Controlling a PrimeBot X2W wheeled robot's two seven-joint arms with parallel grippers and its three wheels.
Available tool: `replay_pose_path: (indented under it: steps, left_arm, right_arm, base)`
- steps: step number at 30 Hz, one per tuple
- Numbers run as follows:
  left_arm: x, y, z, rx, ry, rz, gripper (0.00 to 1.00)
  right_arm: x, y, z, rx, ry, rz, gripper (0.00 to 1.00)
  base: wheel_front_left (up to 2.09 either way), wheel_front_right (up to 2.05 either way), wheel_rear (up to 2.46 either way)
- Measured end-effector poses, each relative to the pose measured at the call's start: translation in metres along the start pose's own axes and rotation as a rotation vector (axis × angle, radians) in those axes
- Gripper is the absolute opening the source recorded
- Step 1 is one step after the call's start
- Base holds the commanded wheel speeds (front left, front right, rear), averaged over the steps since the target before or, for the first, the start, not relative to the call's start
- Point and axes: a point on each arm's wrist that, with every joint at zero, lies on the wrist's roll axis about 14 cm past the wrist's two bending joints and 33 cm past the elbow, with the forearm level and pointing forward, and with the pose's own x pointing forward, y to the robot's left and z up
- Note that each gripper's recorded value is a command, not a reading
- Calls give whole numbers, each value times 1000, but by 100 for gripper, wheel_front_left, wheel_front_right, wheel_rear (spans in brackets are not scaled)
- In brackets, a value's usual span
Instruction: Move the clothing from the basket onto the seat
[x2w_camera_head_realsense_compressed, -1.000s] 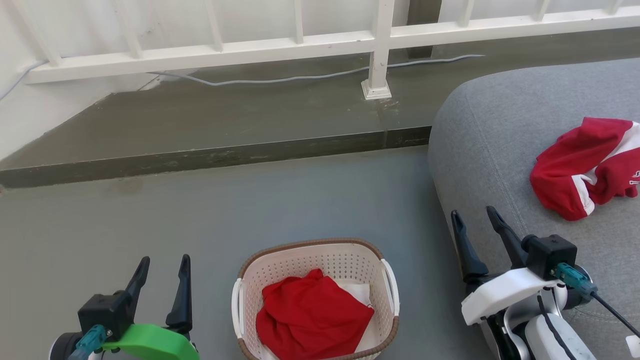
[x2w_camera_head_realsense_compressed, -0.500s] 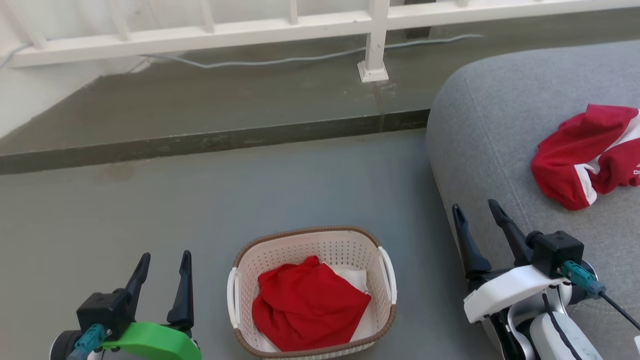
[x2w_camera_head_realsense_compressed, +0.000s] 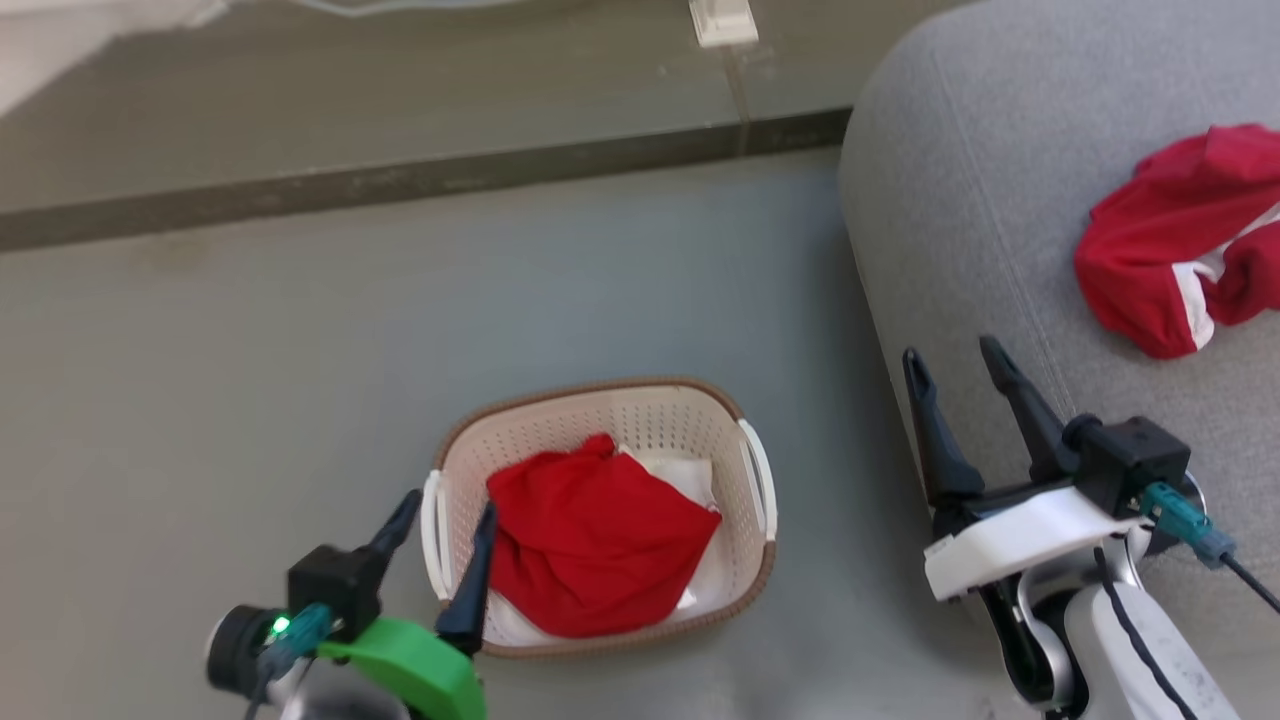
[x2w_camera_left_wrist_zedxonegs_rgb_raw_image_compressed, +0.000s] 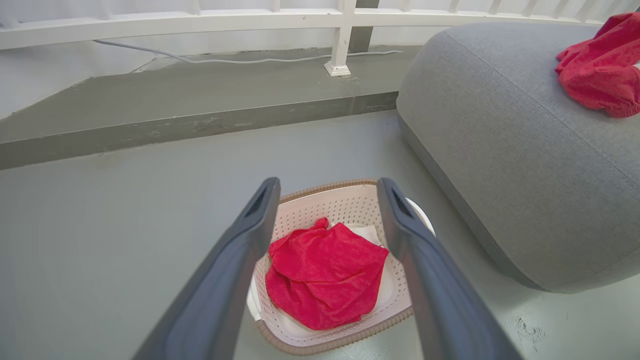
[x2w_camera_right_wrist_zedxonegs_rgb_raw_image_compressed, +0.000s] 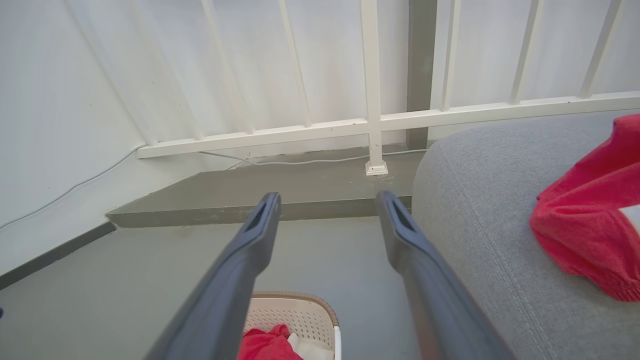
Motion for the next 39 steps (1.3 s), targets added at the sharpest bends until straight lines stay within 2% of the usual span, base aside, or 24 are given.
replay_pose_path:
  steps: [9,15,23,29,39]
  left_arm:
    - [37,-33,-58,-11,219,-172,100]
    - [64,-43,-85,-30,312,-233,100]
    - [92,-38,-134,28,467,-291,100]
    - [107,-22,-173,70,583,-305,100]
    - [147,0,-222,176,691,-348,100]
  right_arm:
    - [22,-12,-2,2,-3,-28,100]
    - [30,-22,-14,16,22,-62,100]
    - [36,-41,-34,26,59,-121,100]
    - [41,-54,-44,33,69,-159,100]
    - [50,-77,-69,26,112,-219,100]
  base:
    - [0,0,0]
    - [0,0,0]
    - [0,0,0]
    - [0,0,0]
    - [0,0,0]
